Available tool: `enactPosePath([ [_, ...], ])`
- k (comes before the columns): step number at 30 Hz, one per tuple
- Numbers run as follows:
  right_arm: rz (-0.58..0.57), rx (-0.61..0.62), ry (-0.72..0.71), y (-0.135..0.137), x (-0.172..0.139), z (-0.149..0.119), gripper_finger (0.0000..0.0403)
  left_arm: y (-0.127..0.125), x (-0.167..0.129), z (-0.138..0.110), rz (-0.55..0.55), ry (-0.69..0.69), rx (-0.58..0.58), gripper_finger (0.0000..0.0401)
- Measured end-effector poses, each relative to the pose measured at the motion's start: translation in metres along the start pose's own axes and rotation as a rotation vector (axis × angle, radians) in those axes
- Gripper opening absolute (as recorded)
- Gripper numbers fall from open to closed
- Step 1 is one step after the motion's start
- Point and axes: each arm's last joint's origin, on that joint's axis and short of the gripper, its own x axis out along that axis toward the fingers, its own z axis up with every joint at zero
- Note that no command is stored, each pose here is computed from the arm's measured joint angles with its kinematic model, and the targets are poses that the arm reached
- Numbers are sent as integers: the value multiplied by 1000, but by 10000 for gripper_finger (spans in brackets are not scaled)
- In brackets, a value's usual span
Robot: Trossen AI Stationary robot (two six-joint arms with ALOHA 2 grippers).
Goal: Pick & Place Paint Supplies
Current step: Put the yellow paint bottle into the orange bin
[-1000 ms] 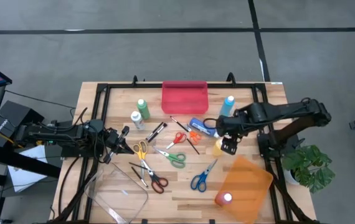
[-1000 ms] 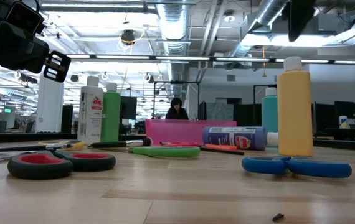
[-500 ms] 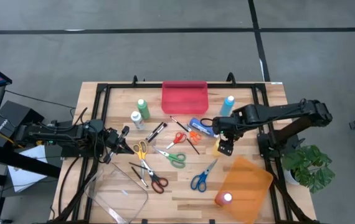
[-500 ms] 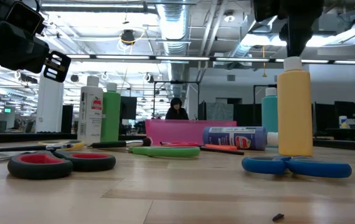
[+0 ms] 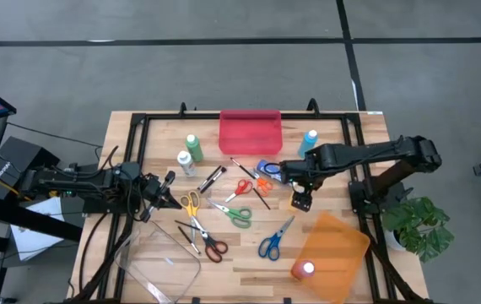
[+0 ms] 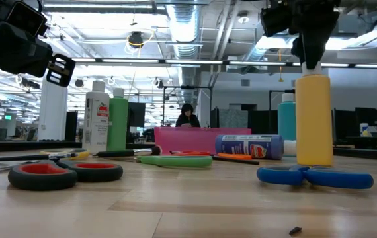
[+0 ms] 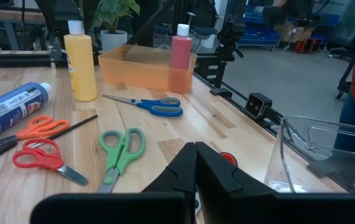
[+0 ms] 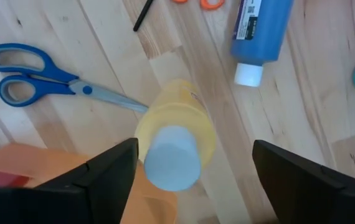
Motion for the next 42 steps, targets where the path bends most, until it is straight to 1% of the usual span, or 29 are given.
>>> enactPosePath([
  [4, 0, 0, -2, 0, 0, 0, 303, 0, 0, 0, 0, -1, 0, 0],
  [11, -4, -12, 6, -1, -1, -1, 271, 0, 0, 0, 0, 0, 0, 0],
  [19, -5, -16, 6, -1, -1, -1, 262, 0, 0, 0, 0, -1, 0, 0],
  [21, -5, -17, 6, -1, -1, -1, 253, 0, 0, 0, 0, -1, 0, 0],
  [25, -5, -27, 6, -1, -1, -1, 206, 0, 0, 0, 0, -1, 0, 0],
  [30, -5, -33, 6, 0, -1, -1, 123, 0, 0, 0, 0, -1, 0, 0],
  [31, -5, -40, 5, -1, -1, -1, 111, 0, 0, 0, 0, -1, 1, 0],
  [42, -3, -54, -3, 0, -5, -2, 111, 0, 0, 0, 0, -1, 0, 0],
])
